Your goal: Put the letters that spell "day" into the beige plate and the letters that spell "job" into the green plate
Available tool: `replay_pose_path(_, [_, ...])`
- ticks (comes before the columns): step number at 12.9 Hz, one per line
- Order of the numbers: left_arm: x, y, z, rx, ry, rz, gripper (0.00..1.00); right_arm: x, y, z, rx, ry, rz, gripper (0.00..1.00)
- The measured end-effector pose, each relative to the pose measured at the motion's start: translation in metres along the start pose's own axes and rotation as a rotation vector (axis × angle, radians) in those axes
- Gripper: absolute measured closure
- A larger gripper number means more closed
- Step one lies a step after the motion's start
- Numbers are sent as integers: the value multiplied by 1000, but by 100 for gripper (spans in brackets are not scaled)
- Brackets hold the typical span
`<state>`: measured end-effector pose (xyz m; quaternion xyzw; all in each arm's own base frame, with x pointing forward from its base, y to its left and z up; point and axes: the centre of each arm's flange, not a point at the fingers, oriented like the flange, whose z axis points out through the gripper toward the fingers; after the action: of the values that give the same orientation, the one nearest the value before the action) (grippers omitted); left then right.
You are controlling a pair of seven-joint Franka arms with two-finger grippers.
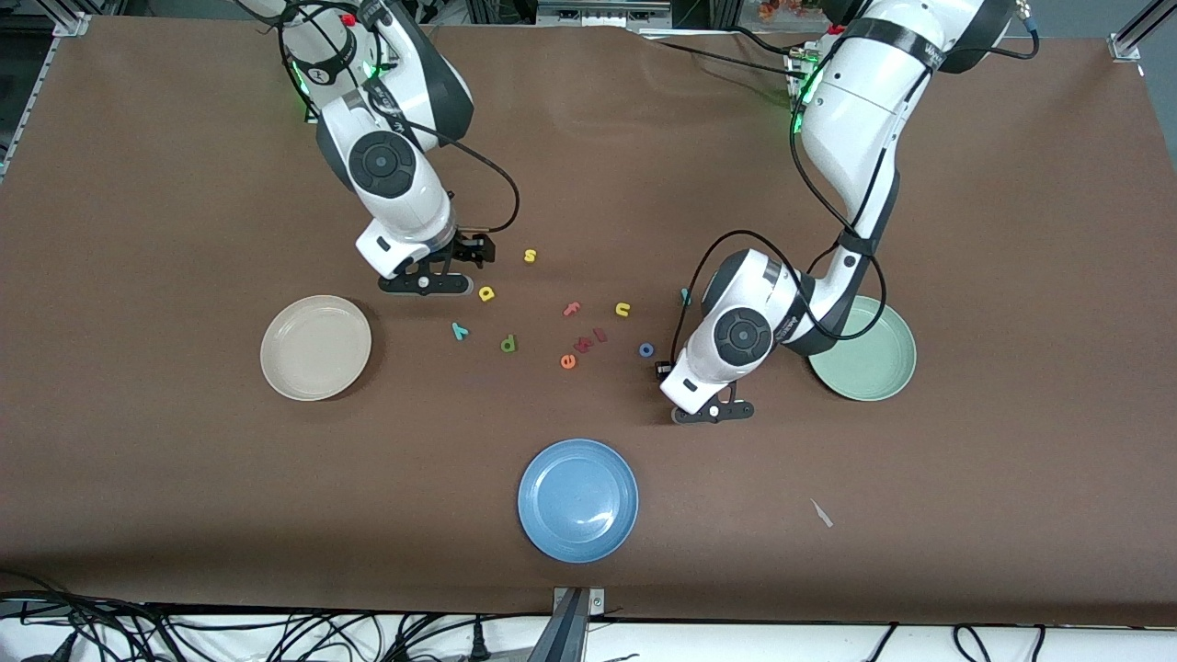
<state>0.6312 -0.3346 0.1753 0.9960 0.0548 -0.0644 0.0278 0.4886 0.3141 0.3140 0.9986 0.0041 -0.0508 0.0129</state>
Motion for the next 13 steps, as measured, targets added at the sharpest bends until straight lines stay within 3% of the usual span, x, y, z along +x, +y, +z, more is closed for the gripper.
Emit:
replay_pose_path(4, [0, 0, 3, 1, -3, -1, 52, -5, -14, 42, 4, -12, -55, 0])
replay_pose_path(5, [0, 0, 2, 1, -2, -1, 58, -6, -16, 50, 0, -21, -71, 0])
replay_pose_path(6, [0, 0, 2, 1, -2, -1, 58, -6, -16, 58, -4, -30, -84, 0])
replay_pose_path(8, [0, 1, 1, -1, 0, -1, 75, -5, -17, 70, -14, -30, -137, 0])
replay_pose_path(13, [3, 3, -4, -8, 11, 0, 75, -3, -22, 105, -54, -5, -245, 0])
